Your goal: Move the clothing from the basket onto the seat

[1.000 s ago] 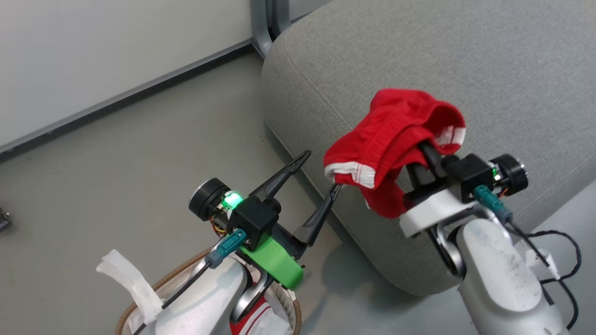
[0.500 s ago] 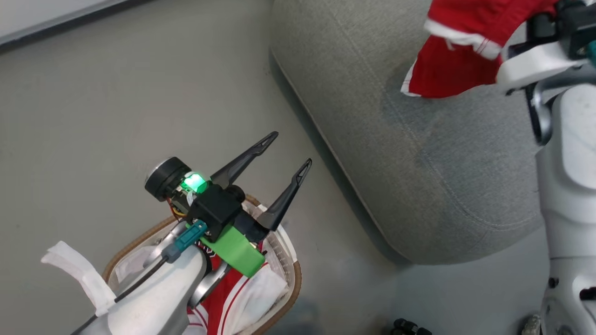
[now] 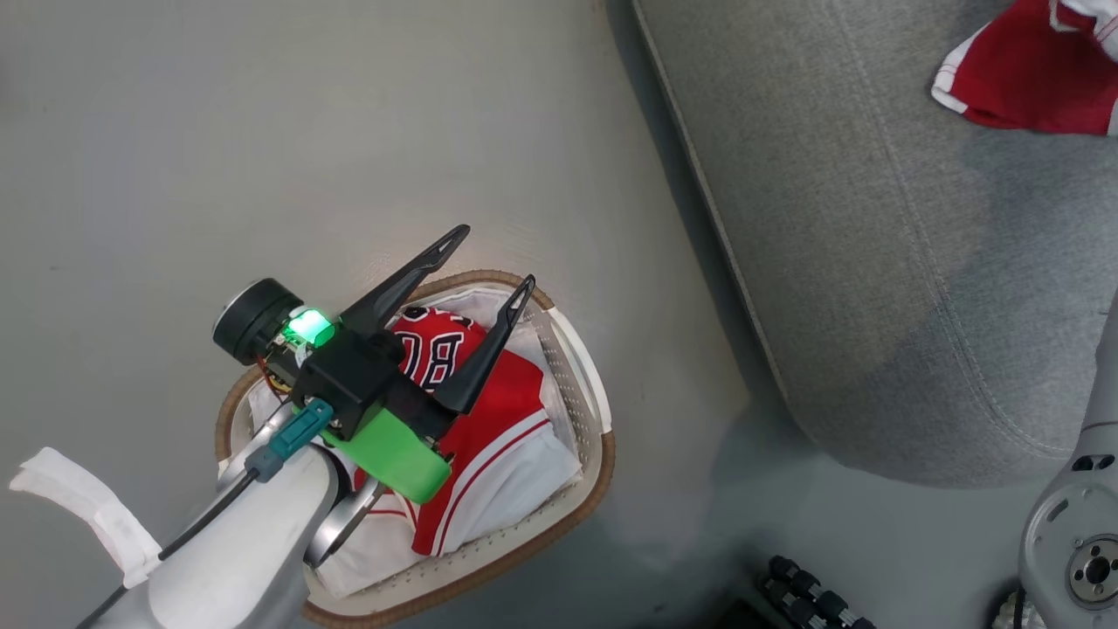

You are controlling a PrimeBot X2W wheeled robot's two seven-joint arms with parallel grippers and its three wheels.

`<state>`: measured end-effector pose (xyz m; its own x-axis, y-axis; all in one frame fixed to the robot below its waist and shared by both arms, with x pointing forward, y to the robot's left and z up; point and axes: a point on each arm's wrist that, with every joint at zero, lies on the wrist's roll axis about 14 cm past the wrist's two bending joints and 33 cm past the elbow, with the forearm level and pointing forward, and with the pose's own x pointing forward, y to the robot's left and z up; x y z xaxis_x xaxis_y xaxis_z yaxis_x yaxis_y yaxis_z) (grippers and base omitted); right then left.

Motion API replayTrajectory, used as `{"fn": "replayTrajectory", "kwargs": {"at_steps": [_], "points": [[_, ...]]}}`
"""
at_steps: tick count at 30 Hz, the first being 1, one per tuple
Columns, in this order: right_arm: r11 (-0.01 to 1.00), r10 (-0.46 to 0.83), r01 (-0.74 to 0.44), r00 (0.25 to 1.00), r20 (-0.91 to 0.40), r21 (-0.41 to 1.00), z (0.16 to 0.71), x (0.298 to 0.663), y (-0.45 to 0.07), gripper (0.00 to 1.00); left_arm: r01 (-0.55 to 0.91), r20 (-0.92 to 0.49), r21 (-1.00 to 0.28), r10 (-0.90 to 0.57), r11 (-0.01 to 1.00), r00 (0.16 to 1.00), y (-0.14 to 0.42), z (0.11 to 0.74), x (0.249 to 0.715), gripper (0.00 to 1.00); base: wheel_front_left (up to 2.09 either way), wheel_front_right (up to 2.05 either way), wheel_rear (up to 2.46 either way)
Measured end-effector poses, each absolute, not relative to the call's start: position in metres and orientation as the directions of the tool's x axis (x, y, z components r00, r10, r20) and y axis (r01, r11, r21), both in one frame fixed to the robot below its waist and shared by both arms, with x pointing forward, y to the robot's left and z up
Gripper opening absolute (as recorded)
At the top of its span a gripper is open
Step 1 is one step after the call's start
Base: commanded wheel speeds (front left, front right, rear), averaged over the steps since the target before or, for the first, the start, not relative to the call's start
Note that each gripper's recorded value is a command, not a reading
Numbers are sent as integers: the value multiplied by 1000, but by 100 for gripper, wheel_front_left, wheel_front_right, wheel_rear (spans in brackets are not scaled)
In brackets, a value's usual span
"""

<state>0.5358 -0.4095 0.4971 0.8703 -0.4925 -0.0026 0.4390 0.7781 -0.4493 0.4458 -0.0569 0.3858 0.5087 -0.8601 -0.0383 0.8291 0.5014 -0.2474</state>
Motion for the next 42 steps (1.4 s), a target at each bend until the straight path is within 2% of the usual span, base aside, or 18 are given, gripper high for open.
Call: {"fn": "replayTrajectory", "kwargs": {"at_steps": [1, 11, 17, 24, 29, 34, 42], "points": [[785, -499, 437, 866, -30, -438, 484, 535, -408, 100, 820, -50, -256, -854, 512, 517, -53, 381, 447, 100, 0, 0, 0], [815, -500, 410, 855, -139, -410, 431, 497, -396, 100, 764, -102, -267, -805, 588, 584, -34, 376, 448, 100, 0, 0, 0], [849, -434, 371, 896, -95, -376, 450, 481, -373, 100, 721, -100, -257, -760, 644, 643, -24, 392, 450, 100, 0, 0, 0], [916, -320, 298, 947, -40, -270, 471, 469, -331, 100, 656, -98, -236, -689, 717, 718, -5, 412, 448, 100, 0, 0, 0], [968, -199, 200, 980, 23, -154, 492, 473, -286, 100, 552, -104, -208, -580, 807, 808, 29, 422, 453, 100, 0, 0, 0], [992, -106, 109, 992, 65, -55, 504, 476, -248, 100, 390, -103, -186, -413, 902, 905, 83, 431, 460, 100, 0, 0, 0], [998, 59, -59, 996, 65, 4, 503, 473, -185, 100, 158, -119, -133, -174, 979, 978, 161, 435, 442, 100, 0, 0, 0]]}}
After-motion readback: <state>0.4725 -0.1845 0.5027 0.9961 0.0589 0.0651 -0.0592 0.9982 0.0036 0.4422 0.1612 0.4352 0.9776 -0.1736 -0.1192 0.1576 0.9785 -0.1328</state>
